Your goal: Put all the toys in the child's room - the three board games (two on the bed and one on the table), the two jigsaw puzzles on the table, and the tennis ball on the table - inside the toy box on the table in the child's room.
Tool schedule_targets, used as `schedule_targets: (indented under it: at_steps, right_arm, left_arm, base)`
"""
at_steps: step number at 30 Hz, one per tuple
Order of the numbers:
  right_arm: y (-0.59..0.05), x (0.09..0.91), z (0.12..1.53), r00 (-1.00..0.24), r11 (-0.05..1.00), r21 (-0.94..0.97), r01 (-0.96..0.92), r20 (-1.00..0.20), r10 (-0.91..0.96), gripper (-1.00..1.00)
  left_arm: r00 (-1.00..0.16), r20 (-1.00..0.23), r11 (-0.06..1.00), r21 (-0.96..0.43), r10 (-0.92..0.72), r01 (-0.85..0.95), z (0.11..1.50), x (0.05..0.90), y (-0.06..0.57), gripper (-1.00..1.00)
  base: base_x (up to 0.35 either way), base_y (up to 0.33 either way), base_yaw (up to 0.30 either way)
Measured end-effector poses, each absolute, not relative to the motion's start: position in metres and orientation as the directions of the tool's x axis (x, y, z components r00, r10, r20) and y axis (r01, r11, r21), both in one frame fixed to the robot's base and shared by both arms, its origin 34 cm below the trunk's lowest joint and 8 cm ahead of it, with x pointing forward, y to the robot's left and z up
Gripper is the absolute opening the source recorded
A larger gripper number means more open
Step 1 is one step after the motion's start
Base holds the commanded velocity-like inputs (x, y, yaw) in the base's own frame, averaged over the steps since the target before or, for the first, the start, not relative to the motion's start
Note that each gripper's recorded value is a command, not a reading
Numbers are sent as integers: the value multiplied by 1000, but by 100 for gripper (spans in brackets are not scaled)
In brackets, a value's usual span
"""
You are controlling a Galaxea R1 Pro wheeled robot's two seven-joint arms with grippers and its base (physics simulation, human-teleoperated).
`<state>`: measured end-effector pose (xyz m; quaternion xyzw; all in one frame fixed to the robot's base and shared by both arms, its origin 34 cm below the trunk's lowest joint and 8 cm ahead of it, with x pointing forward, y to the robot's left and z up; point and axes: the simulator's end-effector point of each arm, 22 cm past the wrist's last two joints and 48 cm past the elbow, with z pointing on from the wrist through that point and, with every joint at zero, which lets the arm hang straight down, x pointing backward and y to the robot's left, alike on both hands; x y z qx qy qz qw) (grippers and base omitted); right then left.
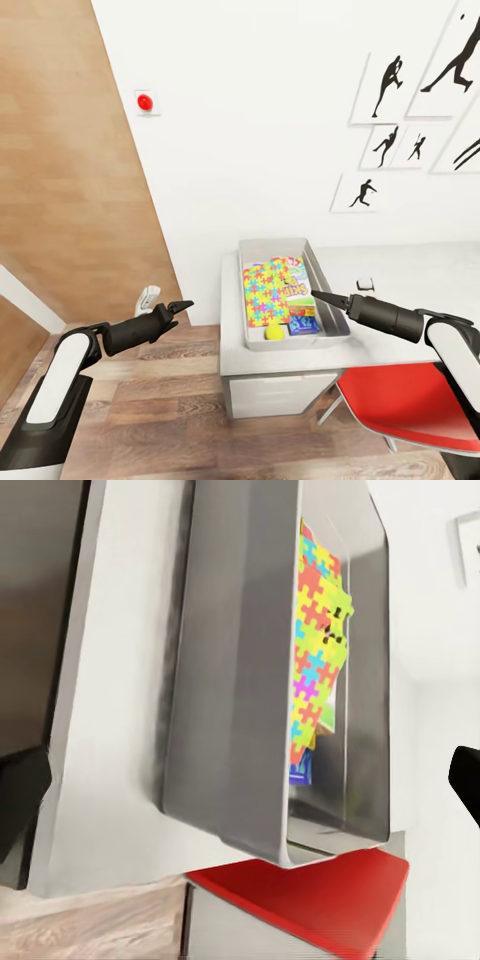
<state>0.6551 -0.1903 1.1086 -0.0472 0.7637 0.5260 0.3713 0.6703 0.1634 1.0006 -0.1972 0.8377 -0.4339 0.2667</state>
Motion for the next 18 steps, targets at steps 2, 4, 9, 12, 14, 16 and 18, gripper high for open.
schedule_targets:
  at_steps: [2, 4, 9, 12, 14, 16, 18]
  right_arm:
    - [-191, 655, 1109, -719, 443, 768, -463, -617, 318, 100]
    - [-191, 655, 1109, -719, 444, 767, -463, -618, 318, 100]
    - [-192, 655, 1110, -717, 446, 765, -465, -620, 317, 100]
    - [-193, 655, 1111, -716, 449, 764, -464, -622, 317, 100]
    - [-194, 655, 1111, -715, 450, 763, -464, -623, 317, 100]
    - [-195, 656, 1112, -713, 452, 761, -465, -624, 319, 100]
    - [-198, 657, 1113, -708, 456, 759, -464, -627, 324, 100]
  left_arm:
    - [-780, -276, 546, -832, -562, -99, 1001, 670, 164, 100]
    - [-779, -277, 547, -831, -562, -99, 1001, 670, 164, 100]
    - [-779, -280, 550, -829, -561, -98, 1001, 670, 166, 100]
    - [-778, -282, 553, -828, -561, -98, 1001, 670, 168, 100]
    - [-778, -284, 554, -827, -560, -97, 1002, 670, 168, 100]
    - [-778, -285, 554, -827, -560, -97, 1002, 670, 168, 100]
    - [-778, -286, 556, -825, -560, -97, 1002, 669, 169, 100]
  base:
    - [-77, 235, -194]
    - [-79, 243, -211]
    - [-84, 257, -237]
    - [-87, 267, -257]
    - [-89, 270, -262]
    - [-90, 273, -267]
    - [-91, 274, -270]
